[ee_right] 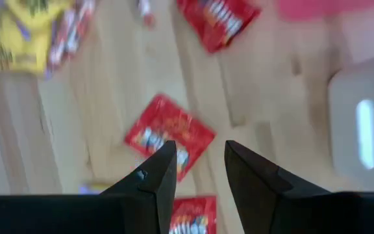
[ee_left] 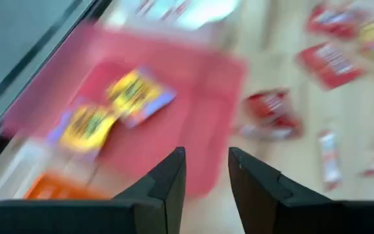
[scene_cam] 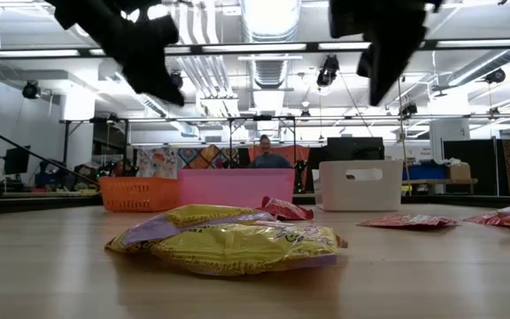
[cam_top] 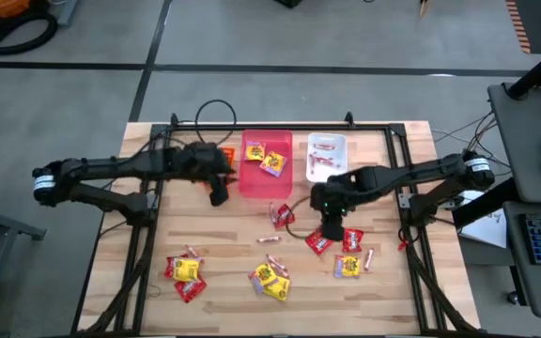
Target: Organize candy in baskets
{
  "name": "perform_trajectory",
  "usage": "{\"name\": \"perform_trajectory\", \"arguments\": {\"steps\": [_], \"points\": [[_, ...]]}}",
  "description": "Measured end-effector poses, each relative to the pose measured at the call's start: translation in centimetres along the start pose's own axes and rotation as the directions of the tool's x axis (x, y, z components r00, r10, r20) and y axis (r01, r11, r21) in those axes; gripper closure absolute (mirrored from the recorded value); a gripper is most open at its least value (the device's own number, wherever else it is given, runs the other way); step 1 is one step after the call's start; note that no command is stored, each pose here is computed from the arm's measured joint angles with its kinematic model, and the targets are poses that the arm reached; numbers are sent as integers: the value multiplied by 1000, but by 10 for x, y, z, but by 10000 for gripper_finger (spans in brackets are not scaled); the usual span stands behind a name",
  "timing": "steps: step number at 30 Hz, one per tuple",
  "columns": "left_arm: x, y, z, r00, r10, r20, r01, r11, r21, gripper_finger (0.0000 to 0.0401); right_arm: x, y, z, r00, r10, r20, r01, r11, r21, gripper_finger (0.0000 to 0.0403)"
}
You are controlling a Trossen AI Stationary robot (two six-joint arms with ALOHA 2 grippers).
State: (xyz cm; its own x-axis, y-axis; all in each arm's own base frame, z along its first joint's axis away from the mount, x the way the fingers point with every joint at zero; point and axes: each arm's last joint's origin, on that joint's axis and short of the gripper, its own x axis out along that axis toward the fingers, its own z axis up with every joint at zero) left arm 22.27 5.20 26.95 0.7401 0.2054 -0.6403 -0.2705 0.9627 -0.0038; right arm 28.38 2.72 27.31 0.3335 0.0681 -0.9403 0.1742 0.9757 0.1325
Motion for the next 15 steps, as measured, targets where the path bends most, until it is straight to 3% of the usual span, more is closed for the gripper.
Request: {"name": "perform_trajectory", "arguments": {"steps": [5, 8, 12, 15], "points": [[8, -39, 5, 987, -132, 88, 124, 988, 96, 301, 12, 17, -15, 999, 1, -47, -3, 999, -42, 280], [15, -60, 4, 976, -194, 94, 179, 973, 147, 301, 22, 26, -20, 1000, -4, -8, 3, 999, -49, 280], [26, -81, 0, 966, -246, 80, 227, 955, 192, 301, 41, 40, -21, 986, 0, 164, 17, 995, -101, 280], [31, -91, -3, 974, -215, 74, 196, 958, 210, 301, 53, 47, -19, 941, 14, 338, 31, 991, -127, 280]]}}
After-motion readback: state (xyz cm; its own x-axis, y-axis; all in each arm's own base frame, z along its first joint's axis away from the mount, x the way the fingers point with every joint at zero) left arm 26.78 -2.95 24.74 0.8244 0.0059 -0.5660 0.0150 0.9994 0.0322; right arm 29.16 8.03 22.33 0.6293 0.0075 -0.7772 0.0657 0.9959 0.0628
